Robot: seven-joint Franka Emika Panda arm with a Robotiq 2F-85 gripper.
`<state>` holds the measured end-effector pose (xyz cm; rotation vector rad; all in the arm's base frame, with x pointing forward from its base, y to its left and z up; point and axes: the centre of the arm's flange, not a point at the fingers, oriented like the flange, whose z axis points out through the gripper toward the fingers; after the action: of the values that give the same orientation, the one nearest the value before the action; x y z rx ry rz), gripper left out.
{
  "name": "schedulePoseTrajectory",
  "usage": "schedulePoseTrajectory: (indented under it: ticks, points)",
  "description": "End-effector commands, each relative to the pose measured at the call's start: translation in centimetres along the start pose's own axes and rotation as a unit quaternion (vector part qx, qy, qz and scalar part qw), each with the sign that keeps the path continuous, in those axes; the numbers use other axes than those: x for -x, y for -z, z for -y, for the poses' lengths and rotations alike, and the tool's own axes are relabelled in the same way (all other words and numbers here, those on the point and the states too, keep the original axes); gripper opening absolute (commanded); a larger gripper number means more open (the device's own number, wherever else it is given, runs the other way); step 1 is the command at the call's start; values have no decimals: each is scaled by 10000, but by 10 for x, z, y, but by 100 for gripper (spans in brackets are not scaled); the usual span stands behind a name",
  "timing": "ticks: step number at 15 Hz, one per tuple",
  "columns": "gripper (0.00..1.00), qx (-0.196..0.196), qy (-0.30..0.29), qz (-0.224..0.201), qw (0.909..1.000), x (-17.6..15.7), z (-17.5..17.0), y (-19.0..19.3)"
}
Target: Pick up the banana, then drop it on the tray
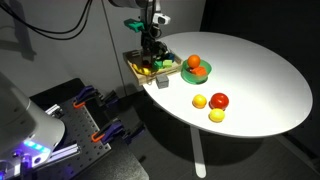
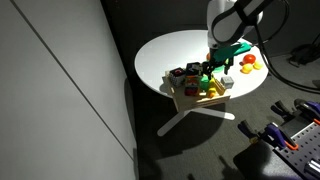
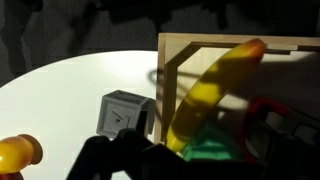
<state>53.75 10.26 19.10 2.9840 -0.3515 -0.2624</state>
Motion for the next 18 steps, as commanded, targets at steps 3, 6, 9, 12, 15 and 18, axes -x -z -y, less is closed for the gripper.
schedulePoseTrajectory:
  ticks: [3, 6, 9, 12, 15, 18]
  points:
    - [100, -219, 79, -146, 9996, -8, -4, 18]
    - [100, -360, 115, -255, 9990, -11, -8, 29]
    - [100, -534, 175, -376, 9977, -14, -15, 43]
    - [100, -712, 313, -436, 9960, -15, -24, 60]
    - [100, -855, 568, -493, 9935, -12, -35, 78]
    - [100, -895, 893, -502, 9907, -7, -45, 94]
